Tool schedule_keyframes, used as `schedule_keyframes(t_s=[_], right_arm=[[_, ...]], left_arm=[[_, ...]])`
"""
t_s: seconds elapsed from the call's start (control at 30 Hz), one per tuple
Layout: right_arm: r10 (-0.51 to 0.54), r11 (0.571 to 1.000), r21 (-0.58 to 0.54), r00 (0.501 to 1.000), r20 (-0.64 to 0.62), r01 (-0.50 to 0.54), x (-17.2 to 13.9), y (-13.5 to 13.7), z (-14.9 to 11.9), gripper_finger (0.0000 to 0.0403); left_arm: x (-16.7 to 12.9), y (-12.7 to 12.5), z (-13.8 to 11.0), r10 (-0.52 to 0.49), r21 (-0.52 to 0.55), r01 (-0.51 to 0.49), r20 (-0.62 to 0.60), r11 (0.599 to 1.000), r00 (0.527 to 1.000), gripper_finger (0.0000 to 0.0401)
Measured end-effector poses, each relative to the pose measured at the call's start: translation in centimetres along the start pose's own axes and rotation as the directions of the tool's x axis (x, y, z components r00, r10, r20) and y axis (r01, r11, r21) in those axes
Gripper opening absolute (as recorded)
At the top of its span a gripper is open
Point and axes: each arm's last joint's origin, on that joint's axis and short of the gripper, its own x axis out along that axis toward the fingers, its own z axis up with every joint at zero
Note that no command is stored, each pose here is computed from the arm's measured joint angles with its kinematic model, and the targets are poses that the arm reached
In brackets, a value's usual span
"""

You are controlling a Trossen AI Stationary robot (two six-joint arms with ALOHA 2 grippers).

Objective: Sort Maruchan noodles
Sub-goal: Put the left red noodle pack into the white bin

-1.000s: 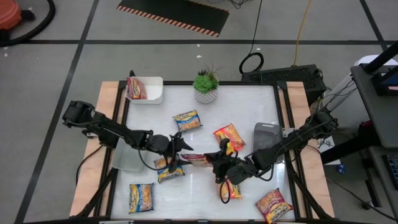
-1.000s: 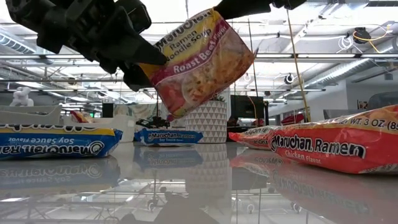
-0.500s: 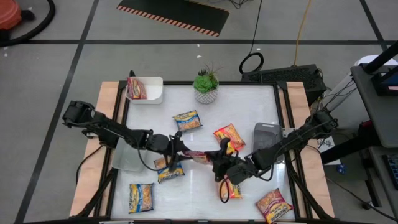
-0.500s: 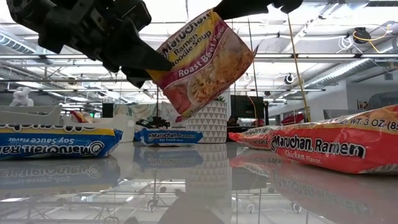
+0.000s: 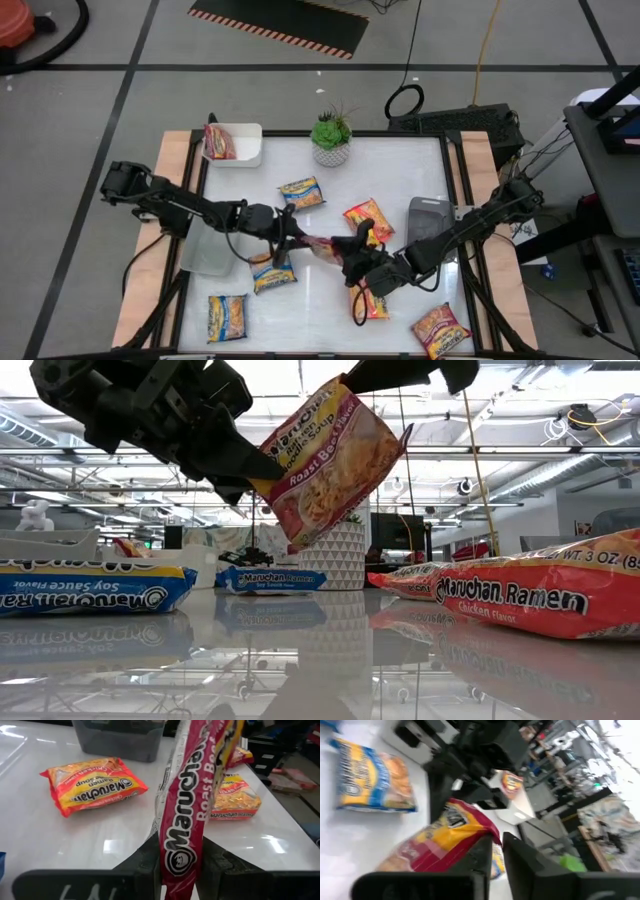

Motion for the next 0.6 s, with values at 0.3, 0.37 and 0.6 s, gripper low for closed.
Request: schedule_keyframes(t_s=[0.3, 0.37, 0.6], right_arm=[[-0.045, 0.997, 0.069, 0.998, 0.041, 0.042, -1.7, -3.4, 1.0, 0.0133], [-0.052, 0.994, 0.095, 0.997, 0.056, 0.047, -2.2, -4.4, 1.2, 0.0142], [-0.069, 0.987, 0.151, 0.992, 0.103, 0.053, -4.1, -7.1, 1.7, 0.0143]], left_arm=[[-0.2, 1.5, 0.2, 0.021, -0.007, -0.021, 0.003, 1.000, 1.000, 0.0085], [-0.3, 2.1, 0.2, 0.041, -0.003, -0.041, 0.006, 0.999, 0.999, 0.0085], [-1.3, 4.7, 1.0, 0.108, -0.023, -0.108, 0.030, 0.994, 0.994, 0.0085]])
